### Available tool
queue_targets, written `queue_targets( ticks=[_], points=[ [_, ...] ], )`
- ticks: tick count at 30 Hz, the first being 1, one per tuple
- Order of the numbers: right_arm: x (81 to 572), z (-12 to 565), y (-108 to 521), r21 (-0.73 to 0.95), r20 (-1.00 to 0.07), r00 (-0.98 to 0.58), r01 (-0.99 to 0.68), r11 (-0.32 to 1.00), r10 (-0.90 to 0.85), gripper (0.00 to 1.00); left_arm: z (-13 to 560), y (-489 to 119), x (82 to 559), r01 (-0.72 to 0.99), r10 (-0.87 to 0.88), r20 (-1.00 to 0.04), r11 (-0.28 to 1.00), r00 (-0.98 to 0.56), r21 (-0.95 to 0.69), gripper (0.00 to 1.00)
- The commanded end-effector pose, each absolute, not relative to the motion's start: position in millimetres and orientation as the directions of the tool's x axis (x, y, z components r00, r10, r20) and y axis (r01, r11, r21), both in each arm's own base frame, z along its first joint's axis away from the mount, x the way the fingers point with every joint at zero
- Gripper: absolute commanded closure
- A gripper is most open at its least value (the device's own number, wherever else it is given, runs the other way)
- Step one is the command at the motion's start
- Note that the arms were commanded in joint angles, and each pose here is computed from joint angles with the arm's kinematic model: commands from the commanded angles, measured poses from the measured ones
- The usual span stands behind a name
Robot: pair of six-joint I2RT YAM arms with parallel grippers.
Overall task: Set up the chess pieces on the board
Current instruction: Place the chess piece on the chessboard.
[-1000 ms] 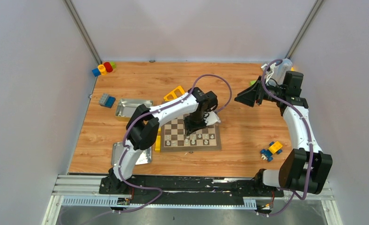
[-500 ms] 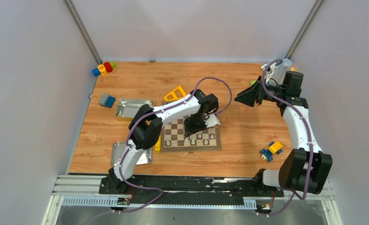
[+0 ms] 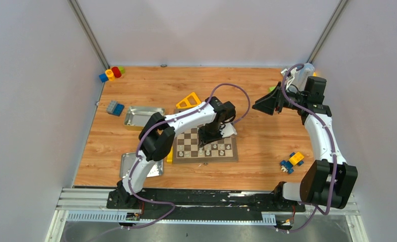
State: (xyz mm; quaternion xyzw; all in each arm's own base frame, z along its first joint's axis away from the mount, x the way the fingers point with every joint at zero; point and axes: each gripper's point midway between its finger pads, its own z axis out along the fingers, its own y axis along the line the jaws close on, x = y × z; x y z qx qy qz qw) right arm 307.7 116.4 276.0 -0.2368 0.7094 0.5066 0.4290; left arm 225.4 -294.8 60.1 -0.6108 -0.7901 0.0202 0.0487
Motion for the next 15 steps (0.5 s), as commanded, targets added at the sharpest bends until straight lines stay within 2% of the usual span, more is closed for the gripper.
queue_targets(
  ticks=[1, 8, 15],
  points=[
    [302.0, 280.9, 117.7, 0.492, -0.865, -0.493, -0.799, 0.346, 0.091, 0.41, 58.5, -300.3, 222.2, 0.962, 0.966, 0.049, 0.258, -0.254, -0.087, 0.84],
    [302.0, 280.2, 117.6, 0.494, -0.864, -0.496, -0.797, 0.346, 0.092, 0.41, 62.1, -302.7, 223.9, 0.962, 0.965, 0.036, 0.261, -0.259, -0.075, 0.69],
    [301.7, 279.8, 118.0, 0.496, -0.863, -0.498, -0.797, 0.344, 0.092, 0.41, 73.2, -305.4, 229.5, 0.964, 0.965, 0.005, 0.263, -0.263, -0.044, 0.65]
  ],
)
